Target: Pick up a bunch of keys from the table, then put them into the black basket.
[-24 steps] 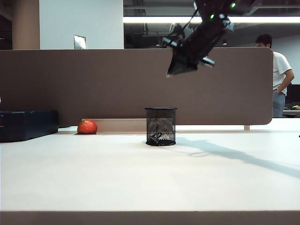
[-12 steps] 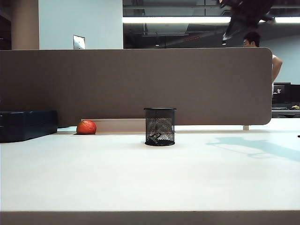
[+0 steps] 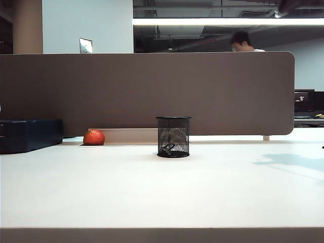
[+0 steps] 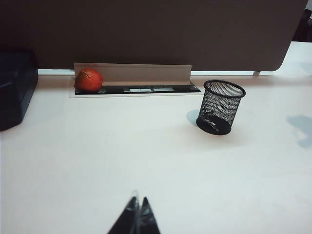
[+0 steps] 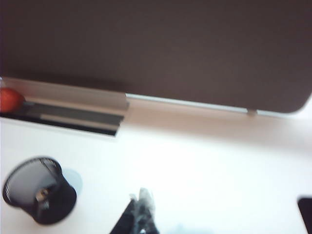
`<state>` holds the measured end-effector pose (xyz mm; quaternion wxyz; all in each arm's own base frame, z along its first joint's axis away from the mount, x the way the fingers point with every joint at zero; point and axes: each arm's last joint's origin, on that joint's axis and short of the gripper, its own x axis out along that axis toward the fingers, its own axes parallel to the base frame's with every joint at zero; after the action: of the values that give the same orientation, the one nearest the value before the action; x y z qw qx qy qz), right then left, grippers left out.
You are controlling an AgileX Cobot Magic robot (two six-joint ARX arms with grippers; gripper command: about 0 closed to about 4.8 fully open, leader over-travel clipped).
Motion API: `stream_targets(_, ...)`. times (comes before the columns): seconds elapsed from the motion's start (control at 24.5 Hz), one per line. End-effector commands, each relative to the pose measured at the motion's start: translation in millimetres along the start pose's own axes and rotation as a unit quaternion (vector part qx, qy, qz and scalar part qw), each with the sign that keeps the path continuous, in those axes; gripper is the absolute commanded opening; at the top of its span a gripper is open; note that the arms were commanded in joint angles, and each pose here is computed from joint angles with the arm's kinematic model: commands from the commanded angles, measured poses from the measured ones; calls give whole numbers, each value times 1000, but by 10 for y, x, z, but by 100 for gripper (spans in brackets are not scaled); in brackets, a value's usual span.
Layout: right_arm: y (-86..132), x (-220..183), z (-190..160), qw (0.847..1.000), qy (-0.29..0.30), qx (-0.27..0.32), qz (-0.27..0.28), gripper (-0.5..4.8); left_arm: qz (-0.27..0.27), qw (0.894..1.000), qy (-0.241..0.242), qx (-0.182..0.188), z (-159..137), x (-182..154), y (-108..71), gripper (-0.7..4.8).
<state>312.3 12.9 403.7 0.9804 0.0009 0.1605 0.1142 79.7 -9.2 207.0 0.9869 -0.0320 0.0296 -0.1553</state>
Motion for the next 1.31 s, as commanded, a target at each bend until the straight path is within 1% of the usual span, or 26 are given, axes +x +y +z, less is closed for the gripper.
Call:
stream_targets(0.04,-61,-272,-322,1000,-9,4,-25,-6,36,999,-8,4,22,-4,19,-6)
stream_targets(0.12,-81,-464,-530,999,-17,7,-39,-6,44,999,-9,4,22,-5,24,-6)
stream_targets(0.33,-39,-785,-843,998,-43,5,-53,-6,60,998,-9,4,22,-6,33,-6)
stream_targets(0.37,-23,-829,-898,997,-46,4,-53,-6,68,998,-9,4,22,-6,37,-6)
stream_targets(0.45,43,-982,-1148,997,-61,4,-53,-6,99,995,-8,3,14,-8,56,-6)
stream_targets(0.57,75,-1045,-1338,997,-62,7,-53,-6,113,994,-4,2,-2,-6,66,-6)
stream_targets(0.94,148,-1162,-1916,996,-59,39,-51,-6,114,993,18,-2,-146,42,89,-6)
stream_targets(0.98,164,-1199,-1998,996,-68,40,-51,-6,114,993,16,0,-144,43,89,-6)
stream_targets(1.02,180,-1233,-2075,995,-73,39,-51,-6,113,993,14,14,-137,43,89,-6)
stream_targets(1.1,206,-1288,-2227,994,-86,41,-50,-6,113,993,8,29,-124,44,89,-6)
stream_targets(1.19,222,-1315,-2333,993,-95,57,-48,-6,115,993,7,34,-121,44,89,-6)
stream_targets(1.31,240,-1351,-2477,990,-112,67,-50,-6,122,992,8,40,-120,43,93,-6)
